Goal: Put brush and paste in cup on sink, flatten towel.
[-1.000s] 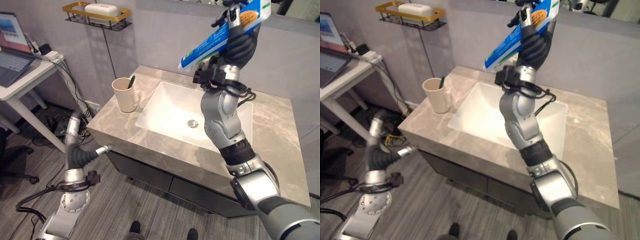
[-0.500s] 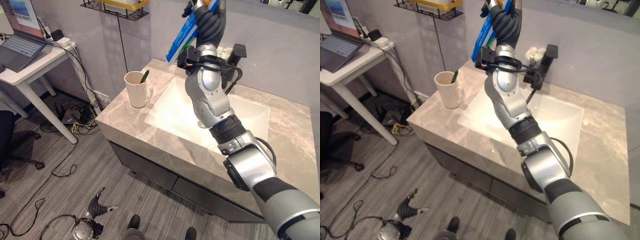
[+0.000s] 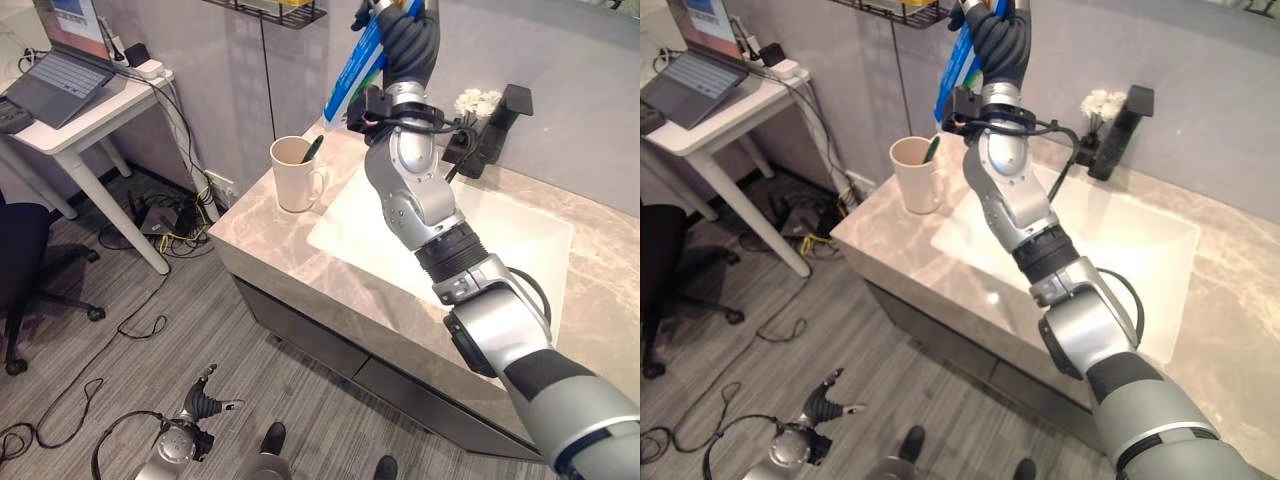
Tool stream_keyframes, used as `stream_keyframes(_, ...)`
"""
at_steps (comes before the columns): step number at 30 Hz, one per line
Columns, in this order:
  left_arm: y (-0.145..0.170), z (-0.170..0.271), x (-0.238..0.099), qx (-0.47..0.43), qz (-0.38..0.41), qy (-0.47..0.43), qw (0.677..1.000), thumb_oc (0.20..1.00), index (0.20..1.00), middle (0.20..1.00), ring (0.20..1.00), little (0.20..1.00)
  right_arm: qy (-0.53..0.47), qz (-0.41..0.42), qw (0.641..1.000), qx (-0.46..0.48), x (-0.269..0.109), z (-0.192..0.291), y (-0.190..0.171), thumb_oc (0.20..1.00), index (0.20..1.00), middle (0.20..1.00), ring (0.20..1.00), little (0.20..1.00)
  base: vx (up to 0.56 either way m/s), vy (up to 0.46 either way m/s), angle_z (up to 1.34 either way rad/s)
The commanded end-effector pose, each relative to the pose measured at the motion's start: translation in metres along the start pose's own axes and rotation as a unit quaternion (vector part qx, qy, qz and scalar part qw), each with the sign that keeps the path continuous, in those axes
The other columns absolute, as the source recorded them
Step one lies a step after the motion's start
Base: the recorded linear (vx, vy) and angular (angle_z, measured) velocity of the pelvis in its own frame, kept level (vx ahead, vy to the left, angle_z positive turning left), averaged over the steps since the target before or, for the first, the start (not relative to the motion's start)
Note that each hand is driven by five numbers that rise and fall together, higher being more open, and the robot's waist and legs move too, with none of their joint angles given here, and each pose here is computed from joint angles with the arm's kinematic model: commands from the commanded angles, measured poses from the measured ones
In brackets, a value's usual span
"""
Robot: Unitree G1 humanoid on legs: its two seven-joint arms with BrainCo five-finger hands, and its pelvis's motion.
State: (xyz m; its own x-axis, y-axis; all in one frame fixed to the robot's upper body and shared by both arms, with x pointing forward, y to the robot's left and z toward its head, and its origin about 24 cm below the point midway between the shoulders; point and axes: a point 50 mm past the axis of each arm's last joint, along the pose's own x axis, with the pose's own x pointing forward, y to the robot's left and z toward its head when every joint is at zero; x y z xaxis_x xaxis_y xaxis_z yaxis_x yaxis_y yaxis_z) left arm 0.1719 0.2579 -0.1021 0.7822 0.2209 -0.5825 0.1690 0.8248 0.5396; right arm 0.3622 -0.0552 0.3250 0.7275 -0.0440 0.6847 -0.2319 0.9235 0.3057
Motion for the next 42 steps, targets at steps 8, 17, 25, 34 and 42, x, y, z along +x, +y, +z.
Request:
stream_keyframes(8,0.01,-0.014,0.005,0.032,0.039,0.041,0.998,1.0,1.0,1.0,1.0,1.0,-0.103,0.012,0.995,-0.002,0.028,0.053,0.002,0.2,0.2,0.2,0.2,0.2,0.06,0.037,0.18)
stream_keyframes(17,0.012,0.009,0.017,0.062,0.046,0.003,0.997,1.0,1.0,1.0,1.0,1.0,-0.093,0.013,0.995,-0.018,0.03,0.046,0.015,0.2,0.2,0.2,0.2,0.2,0.04,0.065,0.05)
stream_keyframes(25,0.004,0.036,0.021,0.068,0.025,-0.057,0.996,1.0,1.0,1.0,1.0,1.0,-0.102,0.006,0.992,-0.077,0.04,0.054,0.014,0.2,0.2,0.2,0.2,0.2,0.03,0.04,0.07)
stream_keyframes(34,-0.002,0.039,0.019,0.086,0.007,-0.072,0.994,1.0,1.0,1.0,1.0,1.0,-0.11,0.004,0.989,-0.096,0.044,0.06,0.006,0.2,0.2,0.2,0.2,0.2,0.03,0.009,0.07)
stream_keyframes(42,0.003,0.047,0.02,0.068,0.017,-0.084,0.994,1.0,1.0,1.0,1.0,1.0,-0.093,0.024,0.991,-0.088,0.038,0.051,0.007,0.2,0.2,0.2,0.2,0.2,0.01,-0.002,0.03)
